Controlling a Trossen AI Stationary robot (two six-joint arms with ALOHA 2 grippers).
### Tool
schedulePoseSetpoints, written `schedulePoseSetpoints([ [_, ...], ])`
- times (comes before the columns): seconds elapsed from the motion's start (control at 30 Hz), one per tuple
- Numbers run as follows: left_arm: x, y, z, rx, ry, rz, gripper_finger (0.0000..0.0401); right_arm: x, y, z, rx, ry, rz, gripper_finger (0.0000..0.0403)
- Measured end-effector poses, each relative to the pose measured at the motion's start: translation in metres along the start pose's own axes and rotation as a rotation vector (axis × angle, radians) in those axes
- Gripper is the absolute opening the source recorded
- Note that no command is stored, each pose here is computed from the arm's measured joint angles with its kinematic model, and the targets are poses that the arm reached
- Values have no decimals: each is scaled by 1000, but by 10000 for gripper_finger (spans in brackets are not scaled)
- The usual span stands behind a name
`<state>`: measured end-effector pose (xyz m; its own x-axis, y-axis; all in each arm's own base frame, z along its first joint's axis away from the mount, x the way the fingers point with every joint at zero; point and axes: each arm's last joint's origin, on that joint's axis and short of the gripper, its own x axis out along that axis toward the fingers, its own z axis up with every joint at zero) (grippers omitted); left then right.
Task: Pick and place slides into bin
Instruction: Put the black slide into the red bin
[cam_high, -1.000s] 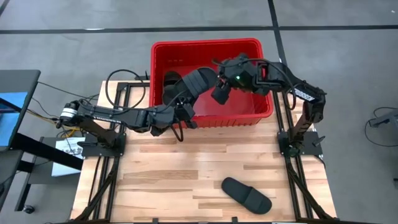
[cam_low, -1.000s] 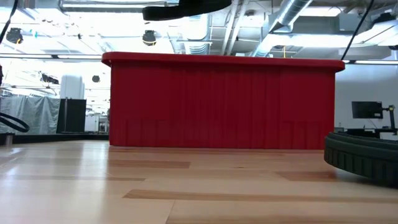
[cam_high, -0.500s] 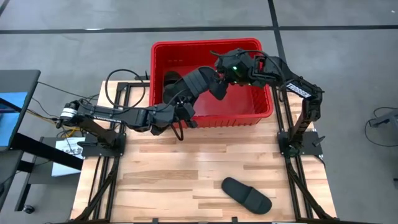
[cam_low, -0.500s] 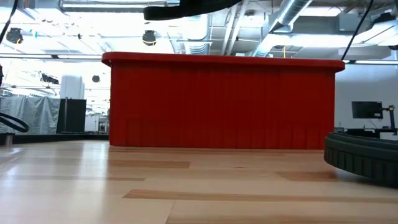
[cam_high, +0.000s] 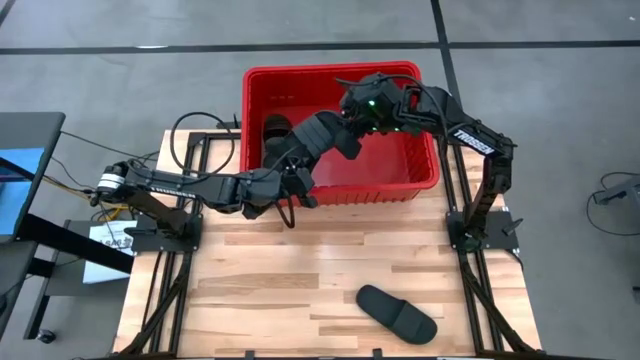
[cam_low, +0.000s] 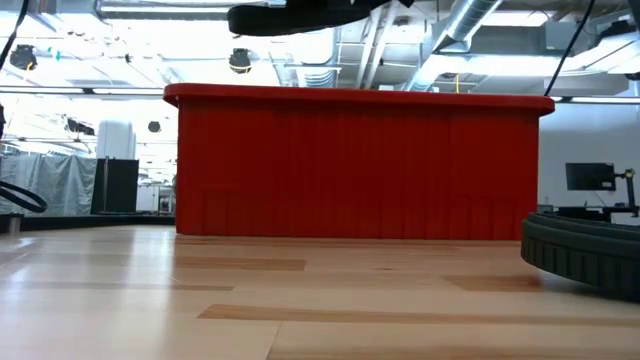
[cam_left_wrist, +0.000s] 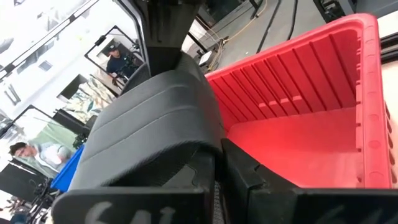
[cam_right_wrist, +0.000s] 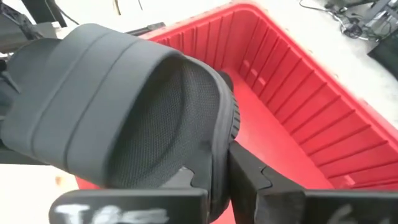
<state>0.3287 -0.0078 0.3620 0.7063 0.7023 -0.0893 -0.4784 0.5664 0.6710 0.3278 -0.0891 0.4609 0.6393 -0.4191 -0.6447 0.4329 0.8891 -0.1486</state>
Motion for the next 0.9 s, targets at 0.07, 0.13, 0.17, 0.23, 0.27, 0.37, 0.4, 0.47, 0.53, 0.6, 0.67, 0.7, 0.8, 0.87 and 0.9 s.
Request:
schedulePoseSetpoints([
  [0.07, 0, 0, 0, 0, 0, 0, 0, 1, 0, 0, -4, 2, 0, 15],
  [0.13, 0, 0, 0, 0, 0, 0, 1, 0, 2, 0, -9, 1, -2, 15],
  [0.17, 0, 0, 0, -1, 0, 0, 4, 0, 2, 0, -11, 2, -6, 15],
  [0.23, 0, 0, 0, -6, -4, -4, 12, 0, 2, -1, -13, 6, -6, 15],
  [0.27, 0, 0, 1, -23, -15, -9, 16, 0, 2, -1, -14, 8, -6, 15],
  [0.37, -2, 1, 6, -104, -49, 3, 31, 0, 2, -1, -17, 10, -5, 15],
  [0.4, -3, 2, 8, -128, -57, 14, 36, 0, 3, -1, -18, 11, -2, 15],
  [0.47, -4, 4, 9, -140, -59, 36, 48, 1, 3, -1, -18, 10, -2, 15],
  [0.53, -4, 4, 9, -125, -48, 55, 62, 1, 3, -1, -17, 9, -1, 14],
  [0.6, -5, 6, 11, -112, -33, 61, 78, 1, 3, -1, -22, 12, -2, 10],
  [0.67, -7, 8, 14, -111, -21, 56, 96, 1, 3, -1, -31, 14, 2, 10],
  [0.7, -7, 9, 14, -112, -14, 51, 106, 1, 3, -2, -33, 15, 2, 10],
  [0.8, -7, 10, 14, -74, 6, 43, 131, 1, 3, -2, -44, 19, -3, 10],
  [0.87, -8, 10, 14, -19, 16, 40, 141, 1, 2, -3, -50, 27, -15, 10],
  [0.9, -9, 9, 14, 7, 26, 49, 145, 1, 0, -3, -58, 33, -25, 10],
])
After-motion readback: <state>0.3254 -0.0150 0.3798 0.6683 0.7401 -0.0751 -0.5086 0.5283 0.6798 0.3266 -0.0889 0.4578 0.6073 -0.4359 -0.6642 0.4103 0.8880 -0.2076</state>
